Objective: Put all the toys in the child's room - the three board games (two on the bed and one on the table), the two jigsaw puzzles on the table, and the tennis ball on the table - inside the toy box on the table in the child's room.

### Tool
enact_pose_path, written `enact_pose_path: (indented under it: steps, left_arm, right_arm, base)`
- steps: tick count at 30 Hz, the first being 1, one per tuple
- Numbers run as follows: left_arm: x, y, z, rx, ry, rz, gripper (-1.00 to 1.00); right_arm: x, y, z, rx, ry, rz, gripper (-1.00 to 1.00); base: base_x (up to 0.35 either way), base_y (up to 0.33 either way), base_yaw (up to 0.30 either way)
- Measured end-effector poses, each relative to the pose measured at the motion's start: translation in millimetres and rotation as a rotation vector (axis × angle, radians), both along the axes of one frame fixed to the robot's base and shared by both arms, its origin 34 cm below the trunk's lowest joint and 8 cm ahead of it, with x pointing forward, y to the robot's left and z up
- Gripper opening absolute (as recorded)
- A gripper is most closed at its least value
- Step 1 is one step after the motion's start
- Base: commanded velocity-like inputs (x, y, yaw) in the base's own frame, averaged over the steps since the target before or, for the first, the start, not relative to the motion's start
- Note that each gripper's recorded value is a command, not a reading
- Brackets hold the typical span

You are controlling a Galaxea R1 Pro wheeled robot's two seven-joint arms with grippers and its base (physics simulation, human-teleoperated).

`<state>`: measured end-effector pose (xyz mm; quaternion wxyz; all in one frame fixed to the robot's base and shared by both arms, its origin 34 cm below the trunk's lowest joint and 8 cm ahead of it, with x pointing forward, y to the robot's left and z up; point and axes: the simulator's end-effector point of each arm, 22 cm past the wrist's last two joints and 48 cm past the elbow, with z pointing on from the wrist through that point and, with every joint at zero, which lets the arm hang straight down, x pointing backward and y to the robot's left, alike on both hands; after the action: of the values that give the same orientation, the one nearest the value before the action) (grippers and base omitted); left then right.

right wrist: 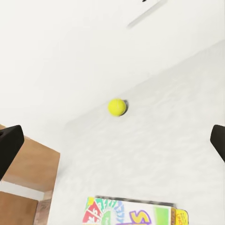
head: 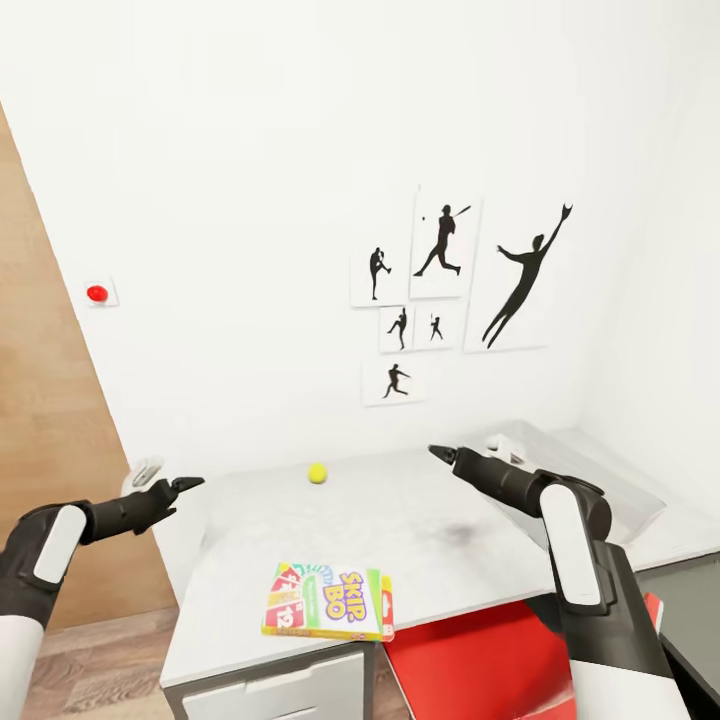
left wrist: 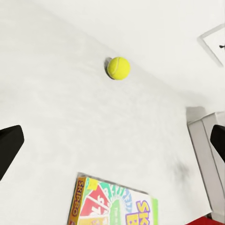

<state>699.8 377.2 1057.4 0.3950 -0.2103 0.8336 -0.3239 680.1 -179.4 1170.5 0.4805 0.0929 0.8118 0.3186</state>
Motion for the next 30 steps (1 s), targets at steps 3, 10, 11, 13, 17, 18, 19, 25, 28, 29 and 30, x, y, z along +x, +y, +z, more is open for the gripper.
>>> enact_pose_path:
  steps: [3, 10, 11, 13, 17, 18, 19, 25, 28, 29, 30]
  left_arm:
    - [5.1, 3.9, 3.2, 0.020, -0.031, 0.015, 1.00]
    - [10.8, 10.8, 5.9, 0.043, -0.064, 0.034, 1.00]
    - [10.9, 10.7, 5.6, 0.043, -0.064, 0.034, 1.00]
    - [11.2, 10.8, 4.8, 0.044, -0.064, 0.034, 1.00]
    - [11.6, 11.8, 4.6, 0.047, -0.066, 0.036, 1.00]
    - [11.8, 12.3, 4.6, 0.049, -0.066, 0.036, 1.00]
    - [11.9, 12.5, 4.3, 0.050, -0.066, 0.036, 1.00]
    - [12.2, 14.0, 1.7, 0.056, -0.061, 0.039, 1.00]
    - [12.0, 14.4, 0.4, 0.058, -0.058, 0.039, 1.00]
    - [12.1, 14.6, -0.4, 0.059, -0.057, 0.040, 1.00]
    - [12.0, 14.6, -0.9, 0.059, -0.056, 0.040, 1.00]
  right_arm:
    - [-0.4, 2.8, 1.4, 0.009, -0.006, 0.012, 1.00]
    - [0.0, 5.6, 1.2, 0.020, -0.010, 0.024, 1.00]
    - [0.1, 5.7, 0.9, 0.021, -0.010, 0.025, 1.00]
    - [0.3, 5.8, 0.1, 0.021, -0.008, 0.025, 1.00]
    - [0.5, 6.4, -1.1, 0.022, -0.006, 0.027, 1.00]
    - [0.5, 6.5, -1.8, 0.022, -0.005, 0.027, 1.00]
    - [0.7, 6.6, -2.2, 0.022, -0.005, 0.027, 1.00]
    - [1.6, 6.6, -4.4, 0.022, -0.001, 0.027, 1.00]
    - [1.7, 6.6, -5.3, 0.022, 0.000, 0.027, 1.00]
    - [1.9, 6.6, -5.8, 0.022, 0.001, 0.027, 1.00]
    - [2.0, 6.6, -6.1, 0.022, 0.002, 0.027, 1.00]
  base:
    - [0.000, 0.000, -0.217]
    - [-0.039, 0.026, -0.241]
    - [-0.150, 0.111, -0.247]
    - [-0.156, 0.117, -0.248]
    - [-0.064, 0.048, -0.250]
    - [-0.055, 0.033, -0.250]
    - [-0.083, 0.050, -0.250]
    - [-0.148, 0.130, -0.250]
    - [0.013, 0.065, -0.250]
    - [0.069, 0.037, -0.250]
    - [0.051, 0.024, -0.250]
